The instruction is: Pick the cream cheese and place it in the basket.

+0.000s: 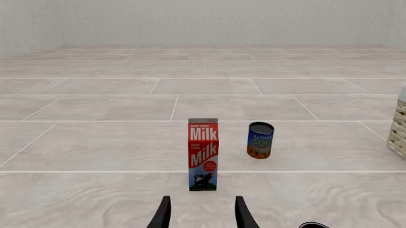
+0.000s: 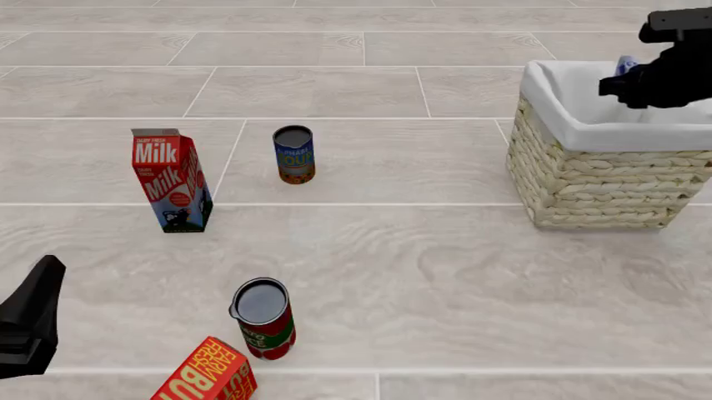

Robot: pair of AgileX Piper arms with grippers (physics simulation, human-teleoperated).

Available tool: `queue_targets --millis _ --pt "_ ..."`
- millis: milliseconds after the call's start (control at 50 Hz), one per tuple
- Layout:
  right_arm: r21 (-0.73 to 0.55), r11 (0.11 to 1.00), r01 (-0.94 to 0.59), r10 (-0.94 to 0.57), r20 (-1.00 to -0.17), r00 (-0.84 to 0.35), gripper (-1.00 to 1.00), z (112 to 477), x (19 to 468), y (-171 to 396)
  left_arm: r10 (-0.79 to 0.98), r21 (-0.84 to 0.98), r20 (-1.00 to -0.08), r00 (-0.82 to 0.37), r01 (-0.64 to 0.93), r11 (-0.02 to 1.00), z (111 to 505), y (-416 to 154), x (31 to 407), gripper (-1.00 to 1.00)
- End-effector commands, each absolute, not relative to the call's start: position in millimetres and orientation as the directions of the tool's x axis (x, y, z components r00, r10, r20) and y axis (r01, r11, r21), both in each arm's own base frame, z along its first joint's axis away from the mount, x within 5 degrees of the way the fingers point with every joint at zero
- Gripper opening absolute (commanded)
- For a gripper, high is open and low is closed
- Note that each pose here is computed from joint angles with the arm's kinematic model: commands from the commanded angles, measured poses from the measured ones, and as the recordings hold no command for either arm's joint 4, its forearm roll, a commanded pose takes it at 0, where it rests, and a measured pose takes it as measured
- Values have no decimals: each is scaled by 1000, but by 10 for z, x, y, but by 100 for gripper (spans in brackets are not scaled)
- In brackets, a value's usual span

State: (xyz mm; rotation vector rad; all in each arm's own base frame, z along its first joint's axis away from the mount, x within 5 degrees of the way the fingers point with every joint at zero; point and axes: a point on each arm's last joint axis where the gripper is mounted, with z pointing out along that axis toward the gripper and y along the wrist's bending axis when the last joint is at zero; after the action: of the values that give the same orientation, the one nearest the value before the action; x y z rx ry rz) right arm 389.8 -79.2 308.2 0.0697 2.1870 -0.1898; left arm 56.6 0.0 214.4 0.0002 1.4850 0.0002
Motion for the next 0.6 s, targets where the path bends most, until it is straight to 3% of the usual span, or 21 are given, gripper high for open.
queue_targets --millis 20,340,360,600 --pt "-105 987 121 -13 -808 -589 -100 2970 3899 -779 1 1 -996 86 0 1000 2144 0 566 100" --pt "-103 988 114 -17 -809 -587 -100 3014 3867 -737 0 0 -996 86 0 1000 2144 0 566 100" --pt "-103 988 111 -19 -809 -587 100 3013 3866 -725 0 0 -996 86 0 1000 2144 0 566 100" --pt "-117 987 114 -30 -814 -580 100 3061 3835 -764 0 0 -996 86 0 1000 2144 0 566 100"
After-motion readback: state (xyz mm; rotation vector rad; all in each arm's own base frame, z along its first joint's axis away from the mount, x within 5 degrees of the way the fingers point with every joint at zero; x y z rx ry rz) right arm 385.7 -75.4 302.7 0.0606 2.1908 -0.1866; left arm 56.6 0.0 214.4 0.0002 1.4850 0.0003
